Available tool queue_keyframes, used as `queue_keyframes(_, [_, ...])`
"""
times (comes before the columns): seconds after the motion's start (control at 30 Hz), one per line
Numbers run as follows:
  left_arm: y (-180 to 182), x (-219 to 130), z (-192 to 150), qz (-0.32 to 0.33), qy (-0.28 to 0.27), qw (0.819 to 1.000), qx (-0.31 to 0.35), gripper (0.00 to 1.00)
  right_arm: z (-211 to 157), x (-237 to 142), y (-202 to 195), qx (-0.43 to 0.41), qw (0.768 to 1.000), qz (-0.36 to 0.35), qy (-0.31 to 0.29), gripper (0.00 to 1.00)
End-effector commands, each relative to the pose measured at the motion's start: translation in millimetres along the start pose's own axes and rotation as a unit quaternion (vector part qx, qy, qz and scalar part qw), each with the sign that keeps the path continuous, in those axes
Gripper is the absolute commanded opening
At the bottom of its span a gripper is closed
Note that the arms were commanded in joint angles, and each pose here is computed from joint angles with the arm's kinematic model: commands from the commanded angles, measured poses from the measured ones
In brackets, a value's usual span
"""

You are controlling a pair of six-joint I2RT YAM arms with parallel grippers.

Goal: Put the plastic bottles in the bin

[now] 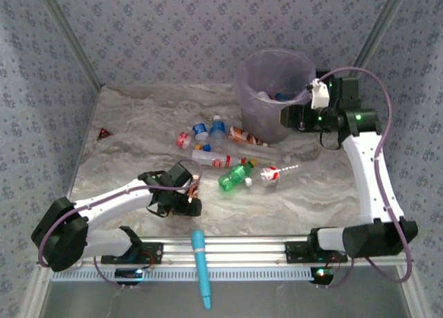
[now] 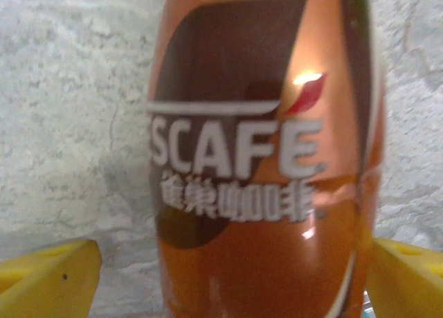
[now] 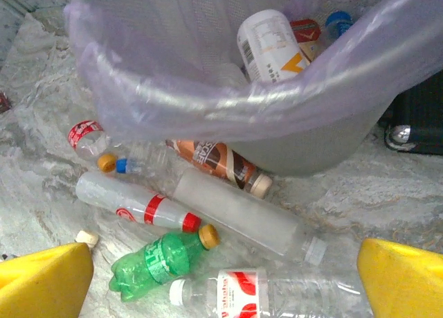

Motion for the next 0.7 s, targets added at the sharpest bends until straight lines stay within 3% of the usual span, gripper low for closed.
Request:
queue_keyframes(0.0, [4, -3, -7, 0.017, 0.02, 1.0, 0.005, 0.92, 8, -15, 9, -0.007, 0.998, -0.003, -0.062, 1.0])
queue_keyframes(0.33, [-1, -2, 8, 0.036, 0.016, 0.999, 0.027, 0.64, 8, -20, 14, -0.01, 0.998, 0.003, -0.067, 1.0])
queue_keyframes(0.5, [-5, -16, 27, 0.046, -0.031, 0.998, 0.036, 0.54, 7, -20, 33, -0.009, 0.997, 0.054, -0.061, 1.0])
queue_keyframes(0.67, [-16, -41, 60, 0.042, -0.117, 0.991, 0.042, 0.46, -2, -12, 88, -0.036, 0.99, 0.122, -0.061, 0.99])
Point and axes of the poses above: each hand's point on the last joint's axis, 136 mm out from that joint toward the fingers, its own x axis out along the fingers, its own y axis along the line the jaws close on, z = x × y, the point moved 3 cm from there along -x, back along the fingers
